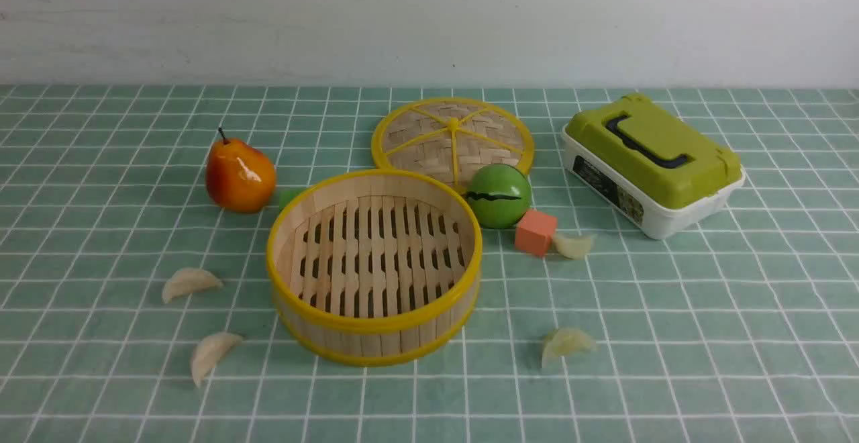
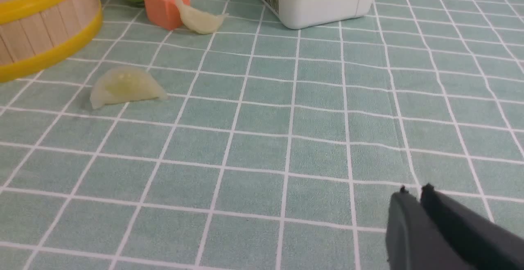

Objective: Put the dumplings into the steamer on the table with the blue tablecloth.
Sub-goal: 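Reach for and grasp a dumpling on the table with the left gripper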

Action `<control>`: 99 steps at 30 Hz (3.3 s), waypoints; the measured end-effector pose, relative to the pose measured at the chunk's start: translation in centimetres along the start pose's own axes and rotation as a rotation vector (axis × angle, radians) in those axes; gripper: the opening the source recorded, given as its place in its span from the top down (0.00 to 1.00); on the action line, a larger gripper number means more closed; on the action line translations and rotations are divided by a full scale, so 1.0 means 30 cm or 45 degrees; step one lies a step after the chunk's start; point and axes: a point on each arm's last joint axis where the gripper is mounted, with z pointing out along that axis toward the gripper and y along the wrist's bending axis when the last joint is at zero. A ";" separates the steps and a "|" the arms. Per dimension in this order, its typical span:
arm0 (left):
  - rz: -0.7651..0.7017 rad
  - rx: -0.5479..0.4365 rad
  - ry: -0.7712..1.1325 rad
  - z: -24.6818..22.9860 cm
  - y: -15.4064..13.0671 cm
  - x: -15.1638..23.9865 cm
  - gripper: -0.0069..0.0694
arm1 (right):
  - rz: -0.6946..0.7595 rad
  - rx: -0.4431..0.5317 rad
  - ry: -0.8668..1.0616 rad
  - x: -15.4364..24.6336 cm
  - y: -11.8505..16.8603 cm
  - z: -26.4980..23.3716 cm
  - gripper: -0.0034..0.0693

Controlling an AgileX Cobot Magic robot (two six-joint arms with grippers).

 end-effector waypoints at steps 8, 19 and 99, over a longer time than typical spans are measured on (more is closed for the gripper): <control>0.000 0.000 0.000 0.000 0.000 0.000 0.60 | 0.000 0.000 0.000 0.000 0.000 0.000 0.87; 0.001 0.000 0.000 0.000 0.000 0.000 0.60 | 0.000 0.000 0.000 0.000 0.000 0.000 0.84; 0.442 0.101 1.148 0.839 -0.202 -0.333 0.37 | -0.162 -0.464 0.468 -0.313 0.133 0.153 0.96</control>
